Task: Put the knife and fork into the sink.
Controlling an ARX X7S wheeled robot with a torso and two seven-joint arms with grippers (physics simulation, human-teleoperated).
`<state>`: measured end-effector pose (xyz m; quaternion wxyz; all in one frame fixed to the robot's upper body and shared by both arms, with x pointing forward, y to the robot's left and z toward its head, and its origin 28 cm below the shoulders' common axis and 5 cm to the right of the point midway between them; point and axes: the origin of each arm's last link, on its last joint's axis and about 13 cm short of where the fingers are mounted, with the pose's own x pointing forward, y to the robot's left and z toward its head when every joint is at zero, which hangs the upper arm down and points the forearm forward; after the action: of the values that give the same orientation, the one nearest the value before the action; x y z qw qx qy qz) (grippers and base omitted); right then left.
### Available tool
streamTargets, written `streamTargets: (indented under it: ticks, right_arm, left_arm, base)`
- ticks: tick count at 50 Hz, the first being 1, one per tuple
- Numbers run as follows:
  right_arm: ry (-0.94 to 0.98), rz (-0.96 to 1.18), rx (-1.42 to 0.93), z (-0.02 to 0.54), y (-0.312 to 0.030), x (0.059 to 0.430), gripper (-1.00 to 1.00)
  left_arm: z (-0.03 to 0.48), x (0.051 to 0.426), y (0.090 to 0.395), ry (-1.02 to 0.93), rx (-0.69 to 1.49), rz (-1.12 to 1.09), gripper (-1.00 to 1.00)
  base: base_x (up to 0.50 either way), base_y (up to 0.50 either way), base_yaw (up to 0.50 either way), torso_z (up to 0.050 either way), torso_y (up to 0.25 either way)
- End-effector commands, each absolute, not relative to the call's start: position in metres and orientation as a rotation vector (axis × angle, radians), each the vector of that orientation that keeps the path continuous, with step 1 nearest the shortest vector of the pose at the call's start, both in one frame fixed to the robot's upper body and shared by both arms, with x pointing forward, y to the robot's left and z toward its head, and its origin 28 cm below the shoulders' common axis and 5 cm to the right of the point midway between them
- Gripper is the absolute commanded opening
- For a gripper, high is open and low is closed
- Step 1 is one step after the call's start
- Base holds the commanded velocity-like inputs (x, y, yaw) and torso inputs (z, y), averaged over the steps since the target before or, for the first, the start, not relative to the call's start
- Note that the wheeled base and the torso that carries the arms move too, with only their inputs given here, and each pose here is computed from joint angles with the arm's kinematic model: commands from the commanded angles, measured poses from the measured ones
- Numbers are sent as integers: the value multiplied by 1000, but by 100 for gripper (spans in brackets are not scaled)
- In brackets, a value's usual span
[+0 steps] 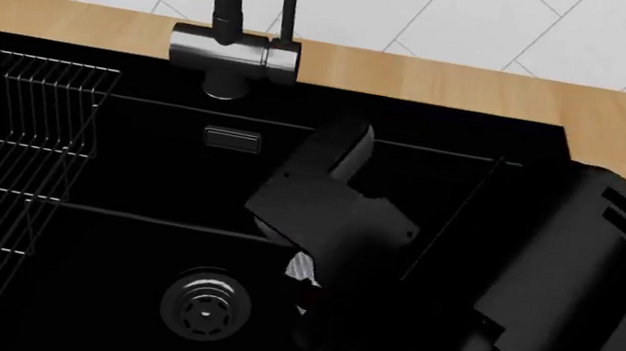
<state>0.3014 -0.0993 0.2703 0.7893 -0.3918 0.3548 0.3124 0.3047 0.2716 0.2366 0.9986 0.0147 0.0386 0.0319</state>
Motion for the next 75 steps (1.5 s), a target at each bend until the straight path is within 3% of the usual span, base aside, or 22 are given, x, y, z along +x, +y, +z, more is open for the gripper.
streamTargets:
  ticks: [1, 19, 37, 38, 58, 75]
  right_arm:
    - [809, 725, -892, 277, -93, 306, -100]
    - [781, 862, -881, 271, -75, 306, -100]
    - [817, 818, -866, 252, -74, 311, -100]
    - [826, 847, -857, 254, -74, 310, 100]
    - [659, 862, -790, 314, -84, 283, 100]
    - [565, 700, -686, 311, -126, 244, 100]
  left_arm:
    - [236, 308, 272, 84, 27, 66, 100]
    - [236, 305, 273, 83, 23, 70, 100]
    - [235, 304, 274, 83, 15, 72, 100]
    - [235, 304, 274, 83, 15, 71, 100]
    - [241, 300, 276, 68, 14, 72, 100]
    - [240, 300, 276, 68, 13, 72, 100]
  base:
    - [0, 0, 0, 0, 0]
    - [0, 0, 0, 0, 0]
    - [0, 0, 0, 0, 1]
    - [0, 0, 0, 0, 0]
    - [0, 0, 0, 0, 0]
    - [0, 0, 0, 0, 0]
